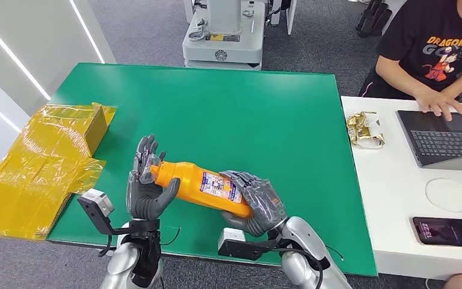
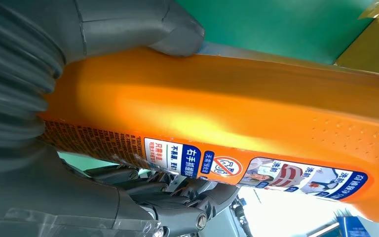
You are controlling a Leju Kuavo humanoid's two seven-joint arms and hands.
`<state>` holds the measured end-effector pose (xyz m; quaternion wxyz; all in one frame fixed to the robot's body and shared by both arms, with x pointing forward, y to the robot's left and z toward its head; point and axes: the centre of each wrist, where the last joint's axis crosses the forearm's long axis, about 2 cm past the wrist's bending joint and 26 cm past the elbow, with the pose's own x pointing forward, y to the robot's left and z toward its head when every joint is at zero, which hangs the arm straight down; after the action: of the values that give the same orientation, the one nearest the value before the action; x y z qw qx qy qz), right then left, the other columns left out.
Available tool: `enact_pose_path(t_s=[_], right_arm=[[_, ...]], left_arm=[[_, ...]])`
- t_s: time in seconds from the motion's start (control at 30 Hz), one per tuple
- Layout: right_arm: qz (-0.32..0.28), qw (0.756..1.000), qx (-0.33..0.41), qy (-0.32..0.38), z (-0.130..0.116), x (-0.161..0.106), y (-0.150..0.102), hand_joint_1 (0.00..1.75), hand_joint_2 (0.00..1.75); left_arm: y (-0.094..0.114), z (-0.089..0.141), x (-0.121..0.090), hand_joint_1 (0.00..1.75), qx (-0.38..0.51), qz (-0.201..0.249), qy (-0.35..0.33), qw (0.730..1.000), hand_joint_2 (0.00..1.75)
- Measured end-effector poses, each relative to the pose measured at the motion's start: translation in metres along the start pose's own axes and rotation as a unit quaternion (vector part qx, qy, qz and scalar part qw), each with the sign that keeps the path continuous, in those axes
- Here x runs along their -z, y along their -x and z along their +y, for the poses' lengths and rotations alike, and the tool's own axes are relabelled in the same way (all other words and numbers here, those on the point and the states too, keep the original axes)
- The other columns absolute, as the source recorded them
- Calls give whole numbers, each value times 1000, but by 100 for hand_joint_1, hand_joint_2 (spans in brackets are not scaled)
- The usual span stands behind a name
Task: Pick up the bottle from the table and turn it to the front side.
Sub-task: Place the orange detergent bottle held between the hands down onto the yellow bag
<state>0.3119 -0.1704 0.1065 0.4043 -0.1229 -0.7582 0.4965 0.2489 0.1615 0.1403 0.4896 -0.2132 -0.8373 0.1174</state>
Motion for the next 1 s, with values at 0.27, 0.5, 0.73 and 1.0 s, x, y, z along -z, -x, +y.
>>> enact_pose_path(t_s=[0.27,0.5,0.73,1.0], right_arm=[[-7,1000,-7,6,2,0,1,175,175],[-13,1000,-20,-1,9,7,-2,175,175],[-9,1000,-12,-19,17,9,-5,175,175],[-7,999,-5,-31,25,15,-10,175,175]], left_arm=[[2,0,0,0,0,4,3,1000,175],[4,-1,3,0,0,7,11,1000,175],[5,-1,4,0,1,8,12,1000,175],[8,-4,3,171,-4,13,20,1000,175]])
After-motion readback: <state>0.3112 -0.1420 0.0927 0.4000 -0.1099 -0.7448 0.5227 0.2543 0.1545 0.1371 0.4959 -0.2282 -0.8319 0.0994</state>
